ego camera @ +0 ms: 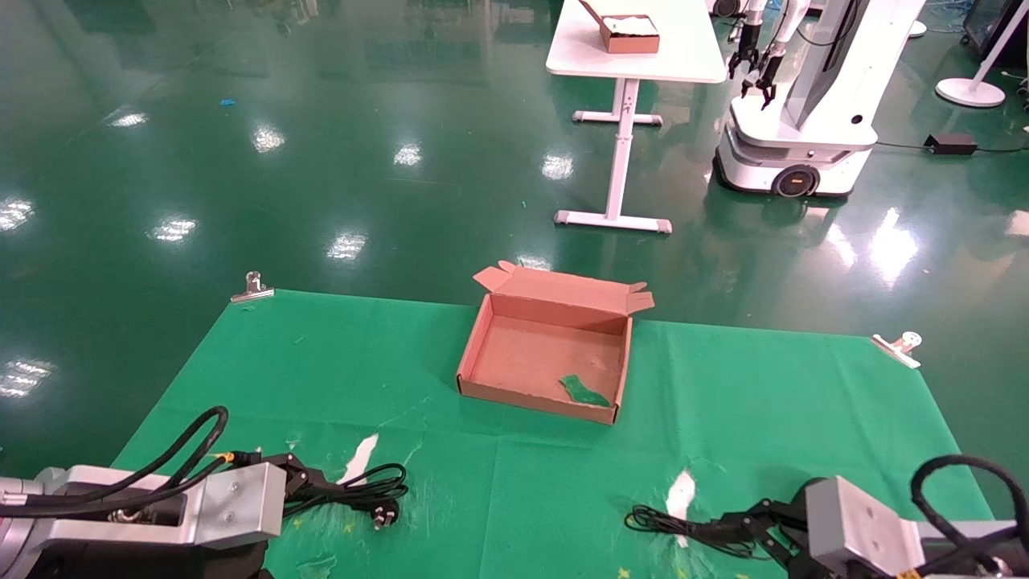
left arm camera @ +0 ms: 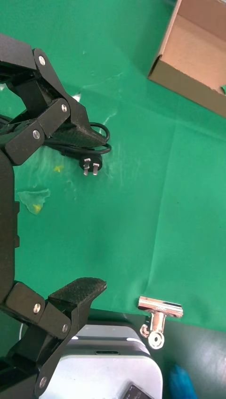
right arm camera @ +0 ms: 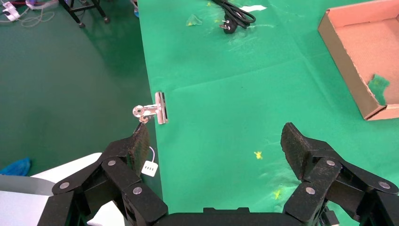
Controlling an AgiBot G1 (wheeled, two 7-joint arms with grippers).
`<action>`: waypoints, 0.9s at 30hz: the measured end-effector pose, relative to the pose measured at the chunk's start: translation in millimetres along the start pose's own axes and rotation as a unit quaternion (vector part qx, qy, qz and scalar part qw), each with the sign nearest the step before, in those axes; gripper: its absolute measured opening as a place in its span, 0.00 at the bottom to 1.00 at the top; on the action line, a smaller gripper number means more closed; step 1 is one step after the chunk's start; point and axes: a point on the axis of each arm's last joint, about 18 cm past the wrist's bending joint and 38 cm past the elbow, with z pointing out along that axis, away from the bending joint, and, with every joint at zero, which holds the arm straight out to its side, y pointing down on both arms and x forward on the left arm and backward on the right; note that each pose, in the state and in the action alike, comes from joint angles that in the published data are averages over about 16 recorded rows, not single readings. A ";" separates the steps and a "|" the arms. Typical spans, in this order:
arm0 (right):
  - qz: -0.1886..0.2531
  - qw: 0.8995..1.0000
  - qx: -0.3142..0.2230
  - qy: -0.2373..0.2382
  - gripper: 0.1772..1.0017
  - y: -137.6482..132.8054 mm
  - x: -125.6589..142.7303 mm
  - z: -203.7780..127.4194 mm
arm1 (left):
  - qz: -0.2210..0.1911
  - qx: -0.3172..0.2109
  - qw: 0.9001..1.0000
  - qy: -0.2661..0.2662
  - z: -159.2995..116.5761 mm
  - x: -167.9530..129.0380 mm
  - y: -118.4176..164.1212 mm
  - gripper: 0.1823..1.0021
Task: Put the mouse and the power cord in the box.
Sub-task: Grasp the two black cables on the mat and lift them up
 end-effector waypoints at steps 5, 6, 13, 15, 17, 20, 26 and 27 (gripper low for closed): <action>-0.001 1.000 0.004 -0.002 1.00 0.0 0.5 2.5 | -0.014 -0.036 0.999 -0.005 17.0 -7.3 6.6 1.00; -0.001 1.000 0.005 -0.002 1.00 0.3 0.6 3.1 | -0.018 -0.045 0.999 -0.008 21.3 -10.2 7.7 1.00; -0.001 1.000 0.012 -0.002 1.00 1.5 -0.1 9.0 | -0.048 -0.113 0.992 -0.033 56.6 -38.5 10.0 1.00; 0.000 1.000 0.015 -0.002 1.00 0.9 -0.2 10.0 | -0.055 -0.129 0.989 -0.040 66.2 -47.1 9.1 1.00; 0.000 1.000 0.018 -0.002 1.00 0.4 -0.7 11.3 | -0.059 -0.145 0.987 -0.047 75.2 -55.4 8.3 1.00; 0.000 1.000 0.022 -0.004 1.00 -0.8 -1.3 13.4 | -0.062 -0.166 0.982 -0.056 87.4 -66.1 8.2 1.00; 0.000 1.000 0.027 -0.008 1.00 -4.6 -1.6 16.0 | -0.060 -0.202 0.975 -0.069 107.5 -80.8 11.8 1.00; 0.001 1.000 0.027 -0.009 1.00 -5.1 -1.6 16.3 | -0.059 -0.206 0.974 -0.071 110.1 -82.8 12.8 1.00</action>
